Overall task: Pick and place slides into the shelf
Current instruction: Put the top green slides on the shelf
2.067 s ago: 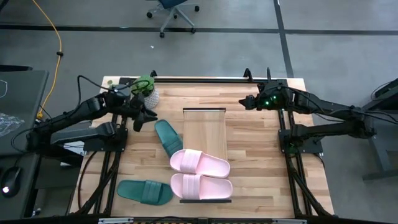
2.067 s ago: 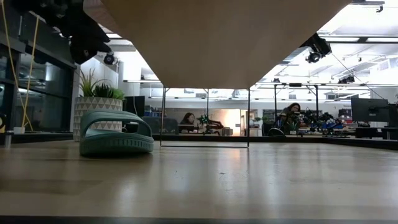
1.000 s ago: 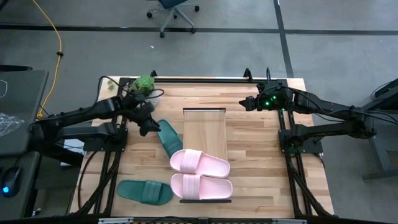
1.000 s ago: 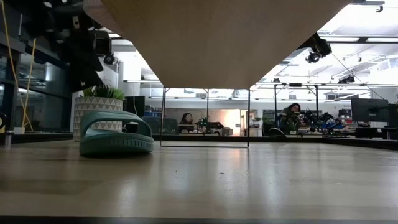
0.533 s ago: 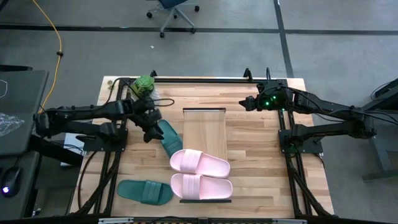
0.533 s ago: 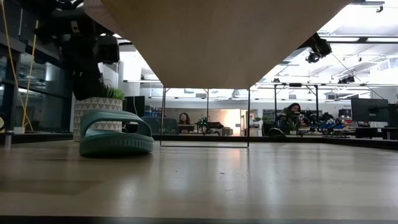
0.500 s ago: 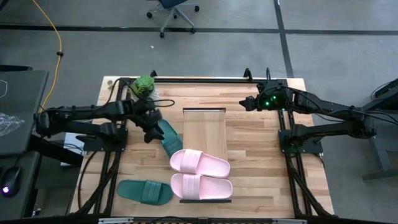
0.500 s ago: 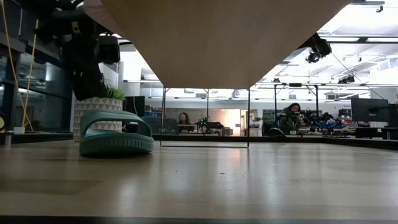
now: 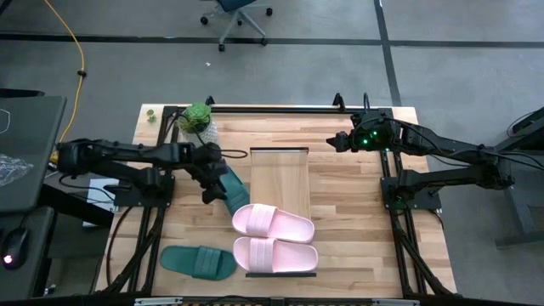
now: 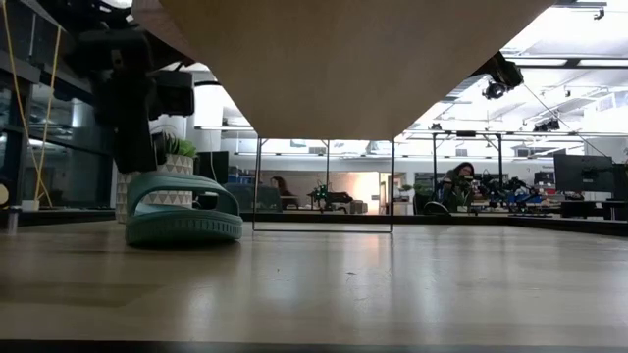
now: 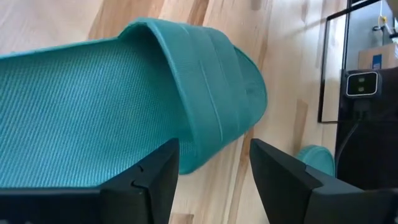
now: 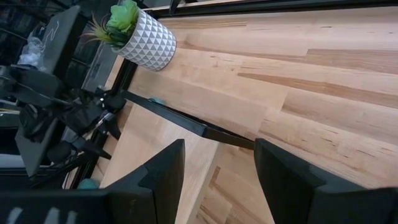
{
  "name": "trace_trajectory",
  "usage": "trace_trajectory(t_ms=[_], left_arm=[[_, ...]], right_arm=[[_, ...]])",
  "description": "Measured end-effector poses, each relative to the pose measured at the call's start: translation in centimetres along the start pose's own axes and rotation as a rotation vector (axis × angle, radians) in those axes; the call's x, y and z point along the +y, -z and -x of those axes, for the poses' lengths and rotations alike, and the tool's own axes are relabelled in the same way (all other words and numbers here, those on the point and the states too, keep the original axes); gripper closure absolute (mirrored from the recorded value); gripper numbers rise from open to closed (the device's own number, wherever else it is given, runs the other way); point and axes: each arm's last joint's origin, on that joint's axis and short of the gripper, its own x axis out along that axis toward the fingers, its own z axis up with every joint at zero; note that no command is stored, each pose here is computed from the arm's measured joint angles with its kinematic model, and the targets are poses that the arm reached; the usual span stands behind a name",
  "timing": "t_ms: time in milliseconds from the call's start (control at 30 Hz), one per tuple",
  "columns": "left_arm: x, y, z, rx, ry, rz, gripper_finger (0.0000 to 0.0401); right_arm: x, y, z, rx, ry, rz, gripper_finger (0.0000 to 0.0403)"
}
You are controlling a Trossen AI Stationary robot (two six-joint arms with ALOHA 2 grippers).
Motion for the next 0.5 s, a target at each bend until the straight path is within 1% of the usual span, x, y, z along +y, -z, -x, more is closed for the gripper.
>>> trace_trajectory(t_ms=[333, 500], left_arm=[[0.4, -0.3, -0.9, 0.011, -0.027, 0.024, 0.0217], [0.4, -0.7, -1.4, -0.004, 0.007, 0.022, 0.0220]], right_arm=[[0.0, 0.0, 0.0, 0.014, -0.008, 0.003, 0.0219], [0.0, 0.1, 0.0, 0.014, -0.008, 0.007, 0.0219]])
